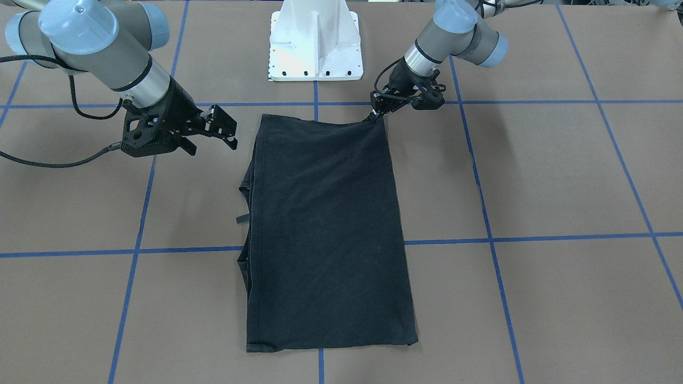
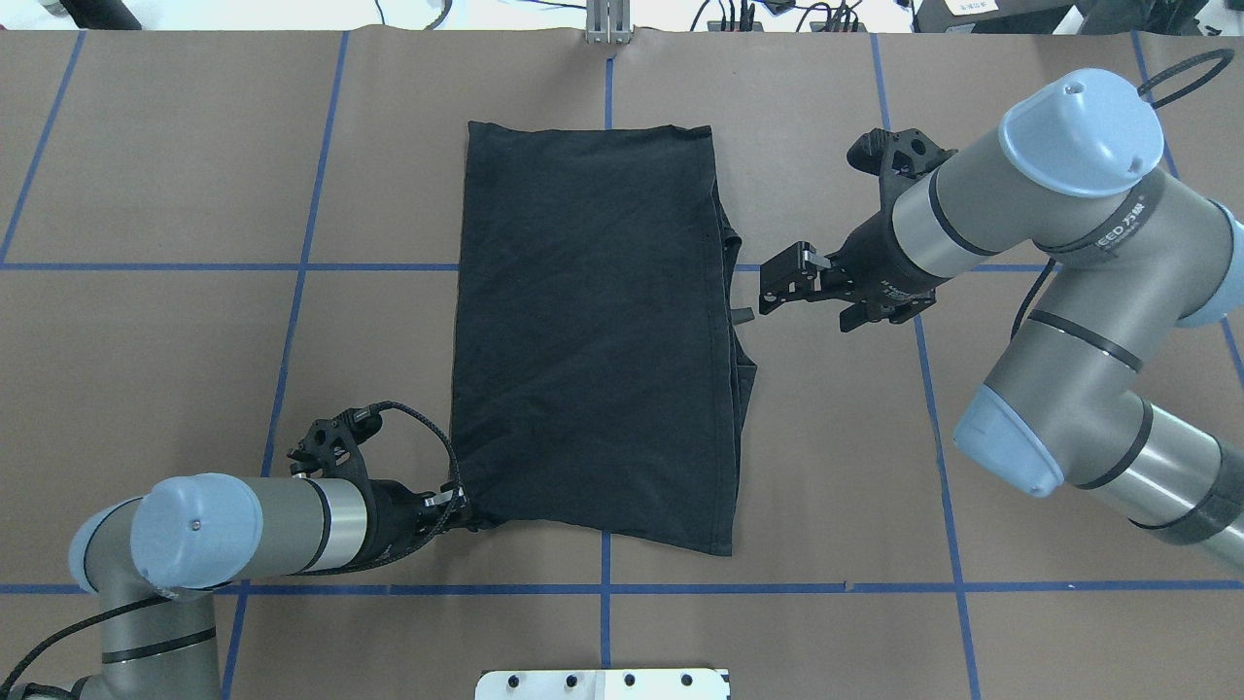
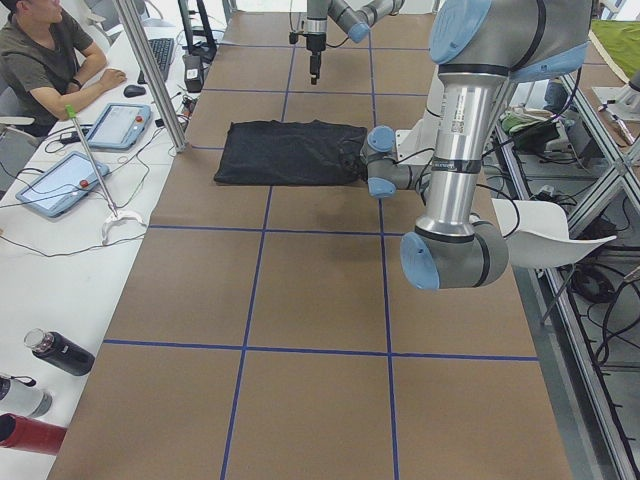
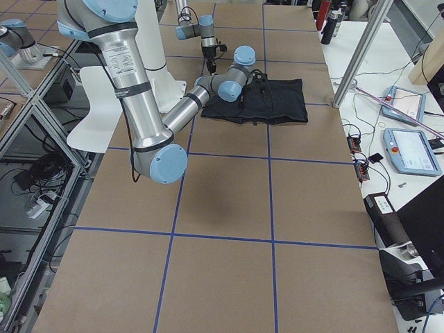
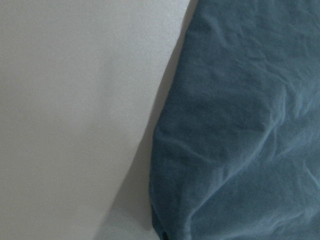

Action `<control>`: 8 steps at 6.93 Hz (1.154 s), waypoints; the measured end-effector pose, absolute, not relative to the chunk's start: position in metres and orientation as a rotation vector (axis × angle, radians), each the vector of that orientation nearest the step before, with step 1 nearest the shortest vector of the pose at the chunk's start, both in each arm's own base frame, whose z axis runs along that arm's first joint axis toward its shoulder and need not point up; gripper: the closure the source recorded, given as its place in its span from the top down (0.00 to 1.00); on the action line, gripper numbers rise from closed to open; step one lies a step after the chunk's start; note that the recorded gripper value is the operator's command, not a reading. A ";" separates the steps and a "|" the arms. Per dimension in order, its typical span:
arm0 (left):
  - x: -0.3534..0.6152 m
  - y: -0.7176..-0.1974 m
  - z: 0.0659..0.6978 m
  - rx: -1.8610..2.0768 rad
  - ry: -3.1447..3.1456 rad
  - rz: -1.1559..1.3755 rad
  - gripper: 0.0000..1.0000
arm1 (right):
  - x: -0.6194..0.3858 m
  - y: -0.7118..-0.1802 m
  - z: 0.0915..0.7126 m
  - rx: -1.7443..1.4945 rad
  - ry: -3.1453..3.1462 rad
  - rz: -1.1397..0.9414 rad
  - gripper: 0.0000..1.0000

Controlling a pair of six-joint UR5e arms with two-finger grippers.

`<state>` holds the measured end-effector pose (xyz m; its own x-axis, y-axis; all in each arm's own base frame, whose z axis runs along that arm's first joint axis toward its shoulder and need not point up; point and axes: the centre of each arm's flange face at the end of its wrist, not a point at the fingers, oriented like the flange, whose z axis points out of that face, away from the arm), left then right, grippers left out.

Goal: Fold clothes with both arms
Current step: 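Bring the right gripper to the other near corner while the left holds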

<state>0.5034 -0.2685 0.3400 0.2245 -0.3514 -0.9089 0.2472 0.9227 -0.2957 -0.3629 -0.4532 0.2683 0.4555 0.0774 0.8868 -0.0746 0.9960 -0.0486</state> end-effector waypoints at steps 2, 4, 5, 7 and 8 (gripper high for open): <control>0.496 -0.267 0.325 -0.098 1.305 -0.407 0.00 | -0.377 -0.440 0.268 -0.061 -1.093 0.147 1.00; 0.489 -0.265 0.293 -0.102 1.327 -0.403 0.00 | -0.414 -0.405 0.262 -0.117 -1.077 0.227 1.00; 0.487 -0.265 0.280 -0.105 1.335 -0.404 0.00 | -0.446 -0.377 0.263 -0.116 -1.052 0.256 1.00; 0.486 -0.264 0.269 -0.109 1.347 -0.405 0.00 | -0.496 -0.325 0.274 -0.110 -0.997 0.258 1.00; 0.485 -0.264 0.267 -0.110 1.351 -0.405 0.00 | -0.512 -0.308 0.281 -0.109 -0.975 0.253 1.00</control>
